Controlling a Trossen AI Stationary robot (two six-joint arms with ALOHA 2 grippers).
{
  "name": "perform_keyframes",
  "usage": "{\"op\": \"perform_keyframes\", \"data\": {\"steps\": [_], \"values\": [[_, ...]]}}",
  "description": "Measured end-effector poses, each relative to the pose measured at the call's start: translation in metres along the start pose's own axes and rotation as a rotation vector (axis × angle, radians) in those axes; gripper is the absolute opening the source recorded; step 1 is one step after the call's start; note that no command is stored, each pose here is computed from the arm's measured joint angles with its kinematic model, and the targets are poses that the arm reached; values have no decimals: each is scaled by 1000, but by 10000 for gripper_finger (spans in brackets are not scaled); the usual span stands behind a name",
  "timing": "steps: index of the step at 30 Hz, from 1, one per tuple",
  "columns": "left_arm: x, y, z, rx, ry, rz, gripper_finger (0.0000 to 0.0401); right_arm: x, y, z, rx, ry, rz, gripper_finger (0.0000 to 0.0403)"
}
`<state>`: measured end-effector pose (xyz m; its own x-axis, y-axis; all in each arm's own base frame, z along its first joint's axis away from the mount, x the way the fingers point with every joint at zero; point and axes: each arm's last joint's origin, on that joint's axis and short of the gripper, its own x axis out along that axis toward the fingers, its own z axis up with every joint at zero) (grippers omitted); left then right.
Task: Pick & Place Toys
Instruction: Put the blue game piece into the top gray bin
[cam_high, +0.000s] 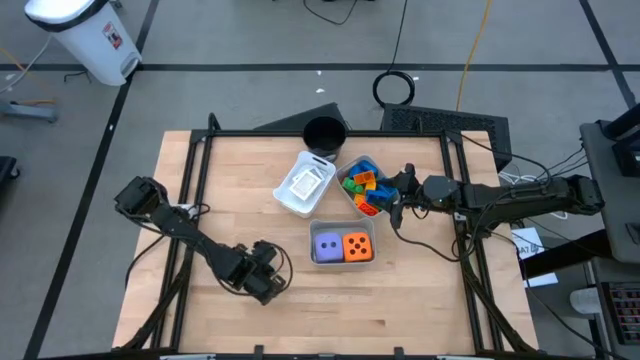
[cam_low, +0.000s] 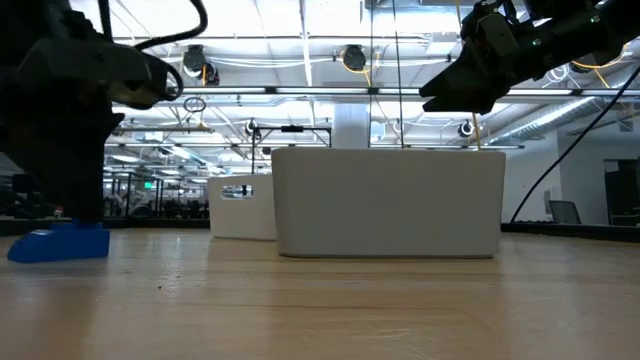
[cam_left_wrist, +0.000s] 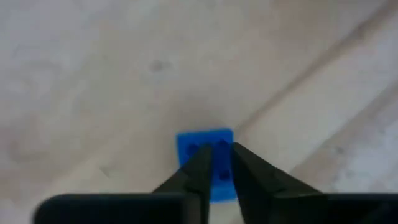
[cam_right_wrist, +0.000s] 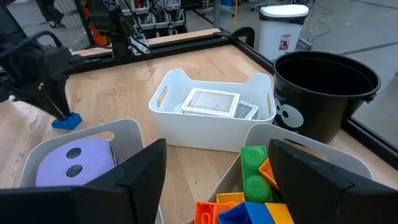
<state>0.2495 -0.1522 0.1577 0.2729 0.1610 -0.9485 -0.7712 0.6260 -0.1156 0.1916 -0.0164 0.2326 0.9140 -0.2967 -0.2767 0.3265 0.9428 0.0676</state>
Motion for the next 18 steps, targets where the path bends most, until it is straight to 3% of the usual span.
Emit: {"op": "perform_keyframes", "data": {"steps": [7, 11, 18], "values": [[0, -1, -1, -54, 58, -15, 180, 0, 0, 0, 0, 0, 0, 253], [-1, -2, -2, 9, 92, -26, 238, 0, 0, 0, -1, 0, 0, 254], [-10, -6, 16, 89, 168, -84, 270, 0, 0, 0, -1, 0, 0, 253]]}}
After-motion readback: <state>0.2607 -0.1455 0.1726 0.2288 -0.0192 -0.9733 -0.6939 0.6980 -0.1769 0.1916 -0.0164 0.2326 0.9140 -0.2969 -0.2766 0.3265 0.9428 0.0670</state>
